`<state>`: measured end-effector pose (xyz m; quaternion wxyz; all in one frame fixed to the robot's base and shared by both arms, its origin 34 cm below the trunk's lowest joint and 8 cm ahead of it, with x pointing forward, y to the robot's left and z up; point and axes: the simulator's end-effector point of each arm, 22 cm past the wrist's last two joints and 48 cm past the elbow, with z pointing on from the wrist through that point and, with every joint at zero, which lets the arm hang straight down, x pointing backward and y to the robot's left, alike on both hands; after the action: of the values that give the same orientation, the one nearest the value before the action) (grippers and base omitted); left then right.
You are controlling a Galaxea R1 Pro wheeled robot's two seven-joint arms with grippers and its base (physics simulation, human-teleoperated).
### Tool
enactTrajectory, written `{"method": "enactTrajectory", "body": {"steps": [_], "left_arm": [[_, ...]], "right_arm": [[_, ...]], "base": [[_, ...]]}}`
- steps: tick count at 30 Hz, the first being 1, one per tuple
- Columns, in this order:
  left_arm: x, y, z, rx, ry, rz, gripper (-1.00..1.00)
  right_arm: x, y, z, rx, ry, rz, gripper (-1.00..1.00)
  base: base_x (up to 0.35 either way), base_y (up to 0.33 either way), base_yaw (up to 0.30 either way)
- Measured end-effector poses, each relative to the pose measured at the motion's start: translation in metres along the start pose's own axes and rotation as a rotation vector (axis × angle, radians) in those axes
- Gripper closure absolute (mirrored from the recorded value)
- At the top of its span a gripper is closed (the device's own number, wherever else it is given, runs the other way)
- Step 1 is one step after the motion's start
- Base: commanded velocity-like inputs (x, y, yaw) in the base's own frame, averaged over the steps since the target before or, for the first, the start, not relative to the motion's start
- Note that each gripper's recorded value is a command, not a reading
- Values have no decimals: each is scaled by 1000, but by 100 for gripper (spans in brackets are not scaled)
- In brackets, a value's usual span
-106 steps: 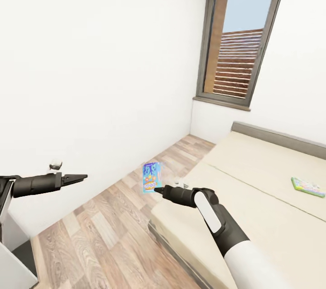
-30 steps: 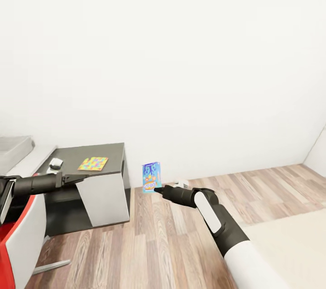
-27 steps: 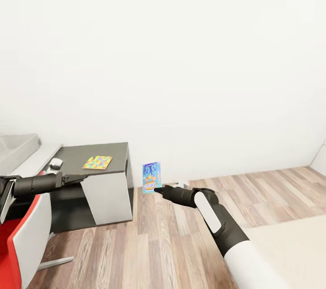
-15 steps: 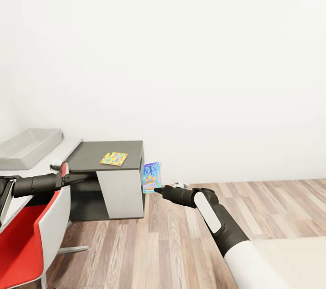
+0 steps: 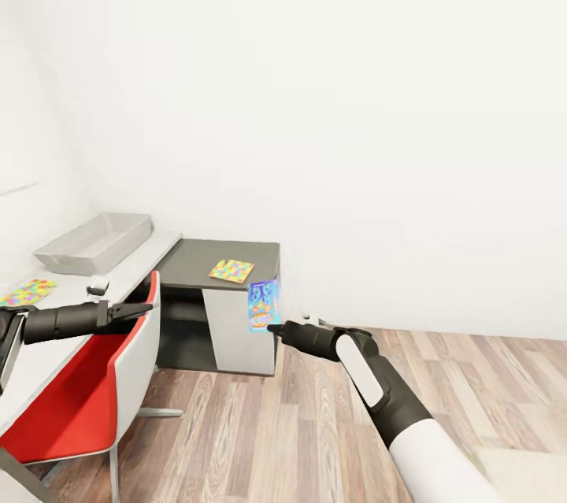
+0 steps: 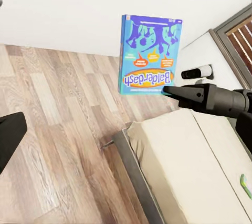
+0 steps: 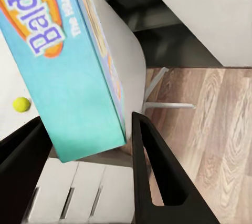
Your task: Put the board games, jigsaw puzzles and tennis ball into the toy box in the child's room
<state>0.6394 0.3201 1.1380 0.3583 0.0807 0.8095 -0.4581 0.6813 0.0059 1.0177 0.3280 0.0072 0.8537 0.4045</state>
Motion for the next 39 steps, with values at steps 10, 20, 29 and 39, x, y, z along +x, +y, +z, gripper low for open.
{"method": "enactTrajectory", "body": {"steps": [10,20,29,39], "left_arm": [[0,0,0,0,0,0,-100],[0,20,-3,-80,-6,-12,-100],[-1,55,-18,-186,-39,-65,-100],[-20,107,-72,-381,-195,-146,-100]], "right_arm": [[1,0,0,0,1,-2,100],[0,0,0,1,0,-3,100],[-2,-8,-3,14,-3,-4,100],[-2,-10,-4,16,-3,-6,100]], "base": [[0,0,286],[0,0,286],[0,0,286],[0,0,286]]}}
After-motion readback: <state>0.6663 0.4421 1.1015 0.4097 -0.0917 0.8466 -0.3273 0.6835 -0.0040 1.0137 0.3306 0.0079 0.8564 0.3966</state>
